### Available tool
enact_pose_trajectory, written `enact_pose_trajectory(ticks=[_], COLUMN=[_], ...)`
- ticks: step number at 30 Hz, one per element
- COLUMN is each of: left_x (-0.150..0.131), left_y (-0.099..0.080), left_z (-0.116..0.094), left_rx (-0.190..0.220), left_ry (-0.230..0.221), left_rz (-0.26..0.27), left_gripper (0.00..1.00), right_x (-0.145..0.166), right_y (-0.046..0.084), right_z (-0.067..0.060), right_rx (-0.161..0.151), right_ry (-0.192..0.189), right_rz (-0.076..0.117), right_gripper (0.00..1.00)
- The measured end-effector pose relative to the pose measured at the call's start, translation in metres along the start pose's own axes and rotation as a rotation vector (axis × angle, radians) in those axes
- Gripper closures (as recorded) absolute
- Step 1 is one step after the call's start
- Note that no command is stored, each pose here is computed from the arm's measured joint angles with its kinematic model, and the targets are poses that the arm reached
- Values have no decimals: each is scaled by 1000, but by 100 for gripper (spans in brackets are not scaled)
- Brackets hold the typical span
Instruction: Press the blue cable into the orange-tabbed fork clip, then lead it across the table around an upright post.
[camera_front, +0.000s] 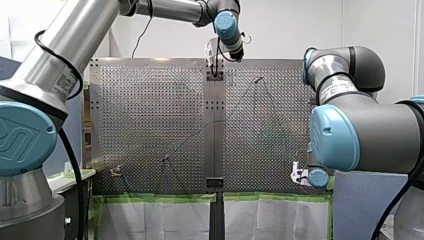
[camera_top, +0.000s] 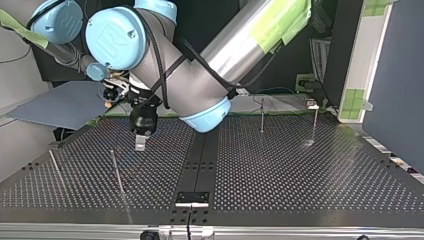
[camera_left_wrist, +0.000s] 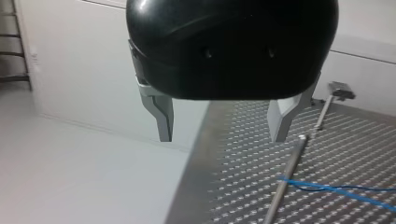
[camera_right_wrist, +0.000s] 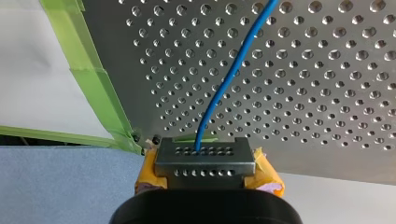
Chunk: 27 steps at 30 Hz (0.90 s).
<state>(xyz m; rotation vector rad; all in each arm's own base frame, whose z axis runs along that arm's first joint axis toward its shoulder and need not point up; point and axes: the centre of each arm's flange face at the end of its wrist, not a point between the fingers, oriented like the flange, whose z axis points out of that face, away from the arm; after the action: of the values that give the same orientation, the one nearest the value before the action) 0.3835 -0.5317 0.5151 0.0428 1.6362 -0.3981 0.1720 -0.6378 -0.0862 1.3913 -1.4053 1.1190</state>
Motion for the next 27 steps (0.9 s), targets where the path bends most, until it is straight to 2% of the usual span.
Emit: enact_pose_trajectory(ticks=[10,18,27], left_x=[-26,-44,-62], left_y=[15,24,32], left_z=[-22,-40,-67], left_rx=[-18,-2,22], left_ry=[-87,-147,-215], left_rz=[-72,-139,-188], left_gripper=[0,0,0], right_x=[0,0,0], right_y=[0,0,0], right_z=[0,0,0], right_rx=[1,1,1], right_ry=[0,0,-1], right_rz=[-1,0,0], right_gripper=[100,100,100])
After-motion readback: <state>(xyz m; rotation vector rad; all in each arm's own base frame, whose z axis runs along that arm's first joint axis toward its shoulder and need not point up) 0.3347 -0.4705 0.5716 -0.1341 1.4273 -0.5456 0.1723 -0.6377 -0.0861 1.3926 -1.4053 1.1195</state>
